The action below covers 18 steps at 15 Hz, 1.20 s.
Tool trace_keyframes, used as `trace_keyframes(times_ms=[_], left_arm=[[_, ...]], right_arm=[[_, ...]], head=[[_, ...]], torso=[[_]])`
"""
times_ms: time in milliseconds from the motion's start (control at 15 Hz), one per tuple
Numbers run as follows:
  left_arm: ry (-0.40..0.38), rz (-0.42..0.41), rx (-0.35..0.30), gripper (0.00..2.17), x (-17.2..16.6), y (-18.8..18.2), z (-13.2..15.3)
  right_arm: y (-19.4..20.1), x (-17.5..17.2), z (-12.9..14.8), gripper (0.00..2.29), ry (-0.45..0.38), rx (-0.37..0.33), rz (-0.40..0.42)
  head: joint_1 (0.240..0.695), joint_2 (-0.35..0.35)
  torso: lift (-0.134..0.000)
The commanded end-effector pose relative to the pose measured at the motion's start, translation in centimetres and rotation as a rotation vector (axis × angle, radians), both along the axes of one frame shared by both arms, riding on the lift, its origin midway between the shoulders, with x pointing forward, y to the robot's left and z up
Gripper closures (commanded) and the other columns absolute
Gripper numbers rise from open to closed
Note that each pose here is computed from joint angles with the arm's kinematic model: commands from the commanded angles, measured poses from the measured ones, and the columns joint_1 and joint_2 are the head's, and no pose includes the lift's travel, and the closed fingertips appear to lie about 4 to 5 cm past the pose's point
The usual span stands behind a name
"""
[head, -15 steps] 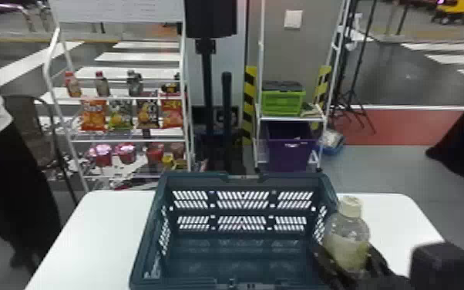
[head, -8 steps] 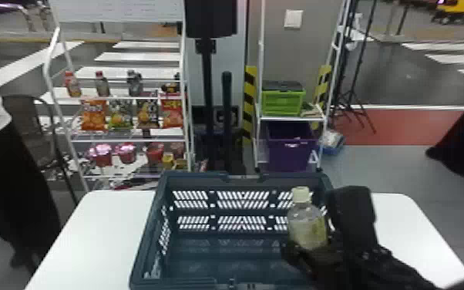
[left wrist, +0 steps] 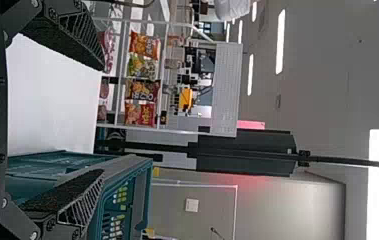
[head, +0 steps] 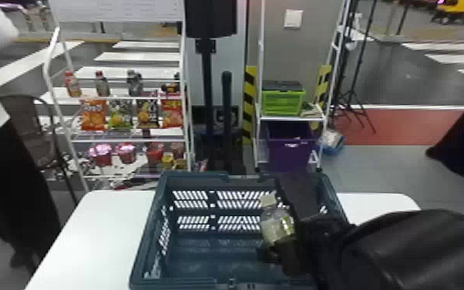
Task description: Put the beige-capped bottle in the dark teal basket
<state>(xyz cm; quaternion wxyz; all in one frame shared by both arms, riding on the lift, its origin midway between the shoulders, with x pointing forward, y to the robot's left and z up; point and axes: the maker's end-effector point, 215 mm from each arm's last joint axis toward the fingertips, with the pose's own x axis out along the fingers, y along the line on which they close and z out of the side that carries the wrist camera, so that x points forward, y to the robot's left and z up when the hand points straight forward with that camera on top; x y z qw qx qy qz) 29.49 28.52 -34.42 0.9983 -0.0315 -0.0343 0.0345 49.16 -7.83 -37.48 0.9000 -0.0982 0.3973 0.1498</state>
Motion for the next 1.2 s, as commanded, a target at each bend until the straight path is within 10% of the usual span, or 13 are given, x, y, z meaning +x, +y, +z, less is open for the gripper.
trace_keyframes(times_ms=[0,733,867,1000,1133], left_arm=[[0.000,0.000,0.000,0.16,0.0,0.0,0.0],[-0.003,0.005,0.007,0.16,-0.4,0.4,0.5],[-0.004,0.006,0.008,0.16,-0.4,0.5,0.5],[-0.005,0.006,0.008,0.16,-0.5,0.5,0.5],[-0.005,0.006,0.008,0.16,-0.5,0.5,0.5]], right_arm=[[1.1,0.8,-1.9,2.19,0.063,-0.005,0.007],[2.7,5.3,-8.0,2.15,0.102,0.015,0.016],[3.2,5.4,-7.8,1.65,0.098,0.033,0.021],[3.3,5.4,-7.5,0.00,0.092,0.040,0.020],[3.1,5.6,-7.3,0.00,0.085,0.041,0.013]], head=[[0.499,0.000],[0.499,0.000],[0.499,0.000],[0.499,0.000],[0.499,0.000]], torso=[[0.000],[0.000],[0.000],[0.000],[0.000]])
